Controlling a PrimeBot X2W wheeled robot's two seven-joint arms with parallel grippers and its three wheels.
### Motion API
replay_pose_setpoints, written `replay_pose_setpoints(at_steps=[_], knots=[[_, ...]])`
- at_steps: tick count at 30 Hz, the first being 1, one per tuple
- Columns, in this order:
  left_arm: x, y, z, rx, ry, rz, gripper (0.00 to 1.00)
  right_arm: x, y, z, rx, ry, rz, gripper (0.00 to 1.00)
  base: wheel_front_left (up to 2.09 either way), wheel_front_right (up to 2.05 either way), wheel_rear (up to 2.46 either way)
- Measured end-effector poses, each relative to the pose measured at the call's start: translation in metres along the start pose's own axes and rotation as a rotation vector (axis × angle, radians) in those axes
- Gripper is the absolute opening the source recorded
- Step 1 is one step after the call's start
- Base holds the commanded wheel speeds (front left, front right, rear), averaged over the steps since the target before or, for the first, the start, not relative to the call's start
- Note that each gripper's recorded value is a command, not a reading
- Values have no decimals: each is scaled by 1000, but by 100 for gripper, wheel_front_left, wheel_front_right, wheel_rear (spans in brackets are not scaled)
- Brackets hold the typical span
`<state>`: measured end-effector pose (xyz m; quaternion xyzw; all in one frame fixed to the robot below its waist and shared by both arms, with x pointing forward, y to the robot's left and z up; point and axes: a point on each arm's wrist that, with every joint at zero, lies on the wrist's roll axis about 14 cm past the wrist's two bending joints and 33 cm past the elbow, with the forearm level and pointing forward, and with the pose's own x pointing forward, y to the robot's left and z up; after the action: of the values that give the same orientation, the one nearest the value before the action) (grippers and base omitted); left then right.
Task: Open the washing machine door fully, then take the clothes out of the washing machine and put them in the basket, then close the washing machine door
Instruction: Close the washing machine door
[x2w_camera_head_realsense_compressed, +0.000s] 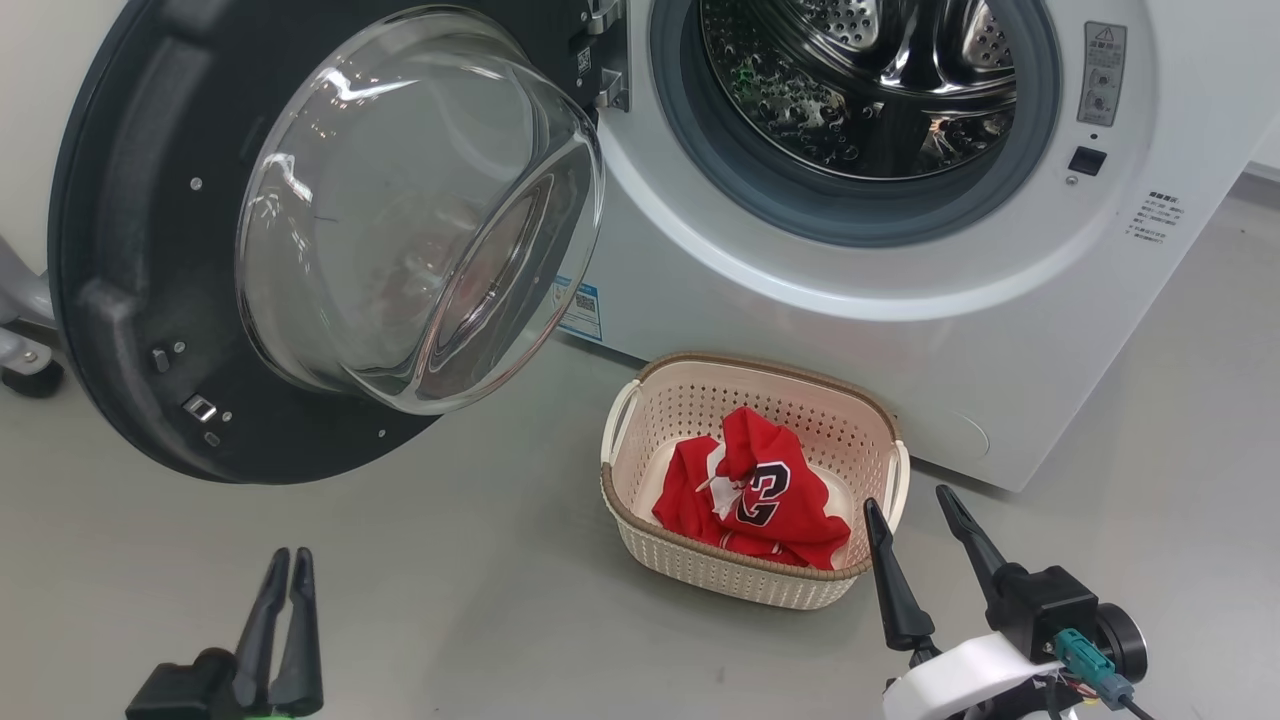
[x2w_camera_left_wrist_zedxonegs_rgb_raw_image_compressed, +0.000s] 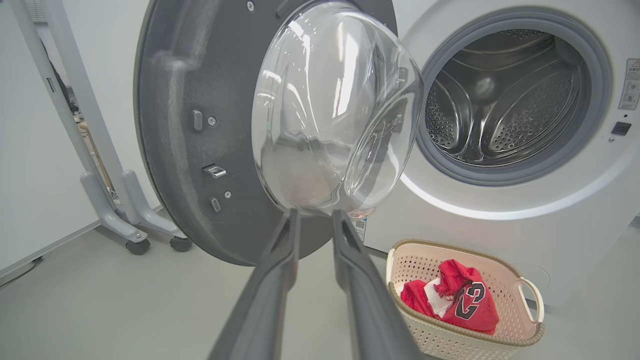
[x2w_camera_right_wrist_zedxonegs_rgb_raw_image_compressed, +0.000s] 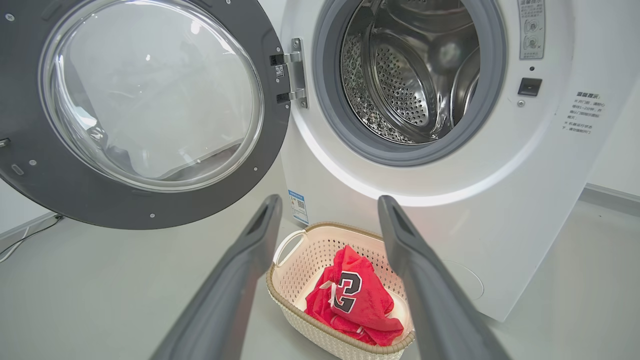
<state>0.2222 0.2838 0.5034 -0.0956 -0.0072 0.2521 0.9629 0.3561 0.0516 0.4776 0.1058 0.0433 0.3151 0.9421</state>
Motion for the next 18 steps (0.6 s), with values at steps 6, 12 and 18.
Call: replay_pose_setpoints(at_steps=[6,12,18], knots=[[0,-7,0,-39,2,-23,0,1,0,0,1,1,1,100,0,0,0],[1,-26,8,-358,-4,-85,0,2,0,-2,5,6,2,100,0,0,0],[5,-27,28,-724,-41,-113,0,6,-2,-3,4,6,4,100,0,0,0]])
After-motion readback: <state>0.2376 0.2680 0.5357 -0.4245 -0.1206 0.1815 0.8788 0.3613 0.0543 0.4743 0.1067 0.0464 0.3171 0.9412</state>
